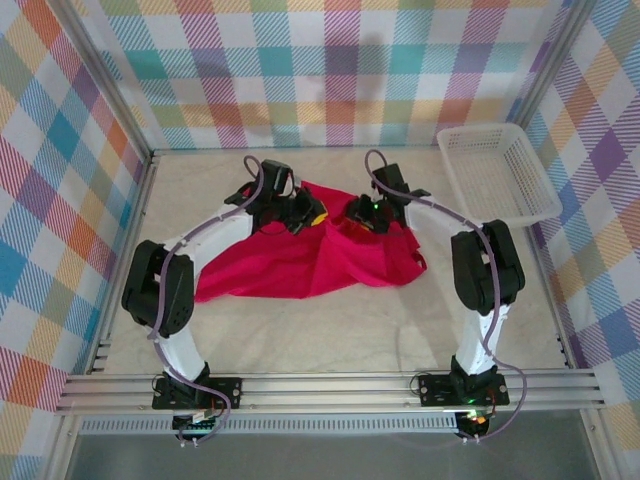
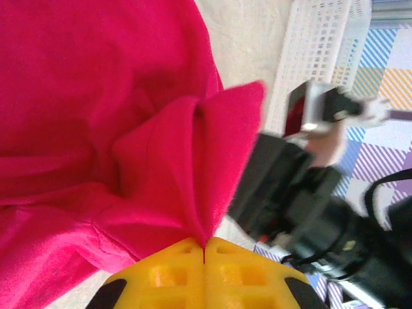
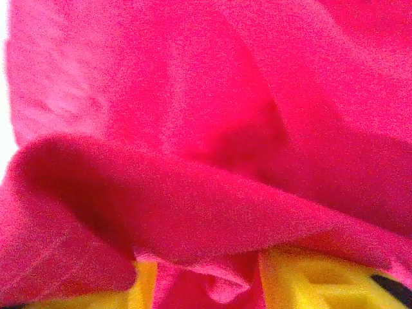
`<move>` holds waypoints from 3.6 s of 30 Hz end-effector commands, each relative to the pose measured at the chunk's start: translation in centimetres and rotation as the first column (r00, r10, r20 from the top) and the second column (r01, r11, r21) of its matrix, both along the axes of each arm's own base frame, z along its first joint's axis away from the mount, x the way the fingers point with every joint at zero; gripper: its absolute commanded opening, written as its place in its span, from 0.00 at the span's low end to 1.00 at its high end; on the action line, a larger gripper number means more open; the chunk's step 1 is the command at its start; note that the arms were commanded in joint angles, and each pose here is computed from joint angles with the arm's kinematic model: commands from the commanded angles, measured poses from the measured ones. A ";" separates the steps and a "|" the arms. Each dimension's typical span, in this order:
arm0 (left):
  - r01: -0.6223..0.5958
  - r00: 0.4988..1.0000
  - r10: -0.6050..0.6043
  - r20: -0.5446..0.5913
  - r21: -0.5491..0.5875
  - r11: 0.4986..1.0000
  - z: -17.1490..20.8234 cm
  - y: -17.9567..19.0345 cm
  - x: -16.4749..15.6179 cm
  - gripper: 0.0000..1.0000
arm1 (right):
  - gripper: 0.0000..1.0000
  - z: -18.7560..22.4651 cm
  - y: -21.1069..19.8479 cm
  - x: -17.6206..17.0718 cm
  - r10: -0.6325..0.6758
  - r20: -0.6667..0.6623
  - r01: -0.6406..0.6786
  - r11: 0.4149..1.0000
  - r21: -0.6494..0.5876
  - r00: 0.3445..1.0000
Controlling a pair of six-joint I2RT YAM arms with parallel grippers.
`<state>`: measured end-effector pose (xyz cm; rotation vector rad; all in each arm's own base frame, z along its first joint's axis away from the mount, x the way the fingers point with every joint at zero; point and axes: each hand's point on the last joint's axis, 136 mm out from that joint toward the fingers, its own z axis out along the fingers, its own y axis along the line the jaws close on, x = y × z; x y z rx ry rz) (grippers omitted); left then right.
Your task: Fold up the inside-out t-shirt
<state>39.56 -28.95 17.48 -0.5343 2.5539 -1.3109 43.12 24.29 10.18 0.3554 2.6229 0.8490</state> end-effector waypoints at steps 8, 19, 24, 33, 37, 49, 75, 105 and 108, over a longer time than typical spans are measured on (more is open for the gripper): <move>-0.011 1.000 0.011 -0.011 0.009 1.000 -0.9 1.5 -1.5 0.00 | 0.57 1.9 -1.7 1.5 -0.156 0.013 0.157 0.987 -0.042 0.988; -0.017 1.000 0.017 -0.020 0.015 1.000 -1.5 2.4 -1.6 0.00 | 0.43 3.3 -0.7 -3.7 -0.002 0.081 0.007 0.998 -0.064 0.997; -0.019 1.000 0.019 -0.012 0.013 1.000 -1.1 2.5 -1.5 0.00 | 0.44 2.5 1.8 -4.4 0.062 0.093 -0.059 0.998 -0.032 0.994; -0.026 1.000 0.026 -0.011 0.014 1.000 -0.9 2.7 -1.7 0.00 | 0.53 0.9 4.9 -0.5 0.076 0.074 -0.073 0.996 -0.045 0.994; -0.024 1.000 0.024 -0.003 0.012 1.000 -0.5 2.8 -1.9 0.00 | 0.55 0.6 5.0 1.5 0.048 0.081 -0.041 0.996 -0.085 0.996; -0.032 0.999 0.032 0.007 0.014 0.999 0.1 3.6 -1.6 0.00 | 0.00 2.6 3.2 0.7 0.049 0.099 -0.033 0.986 -0.162 0.994; -0.055 0.998 0.055 0.001 0.027 0.998 0.1 4.4 0.2 0.00 | 0.00 13.0 -7.2 -6.7 0.143 0.185 -0.132 0.989 -0.072 0.972; -0.367 0.786 0.564 -0.252 0.545 0.754 -11.0 31.0 -15.9 0.53 | 0.00 12.5 -16.7 -8.1 -0.170 0.264 0.179 0.984 -0.010 0.949; -0.375 0.780 0.572 -0.254 0.543 0.751 -11.9 30.9 -16.3 0.54 | 0.00 12.4 -16.8 -8.0 -0.179 0.264 0.184 0.983 0.006 0.948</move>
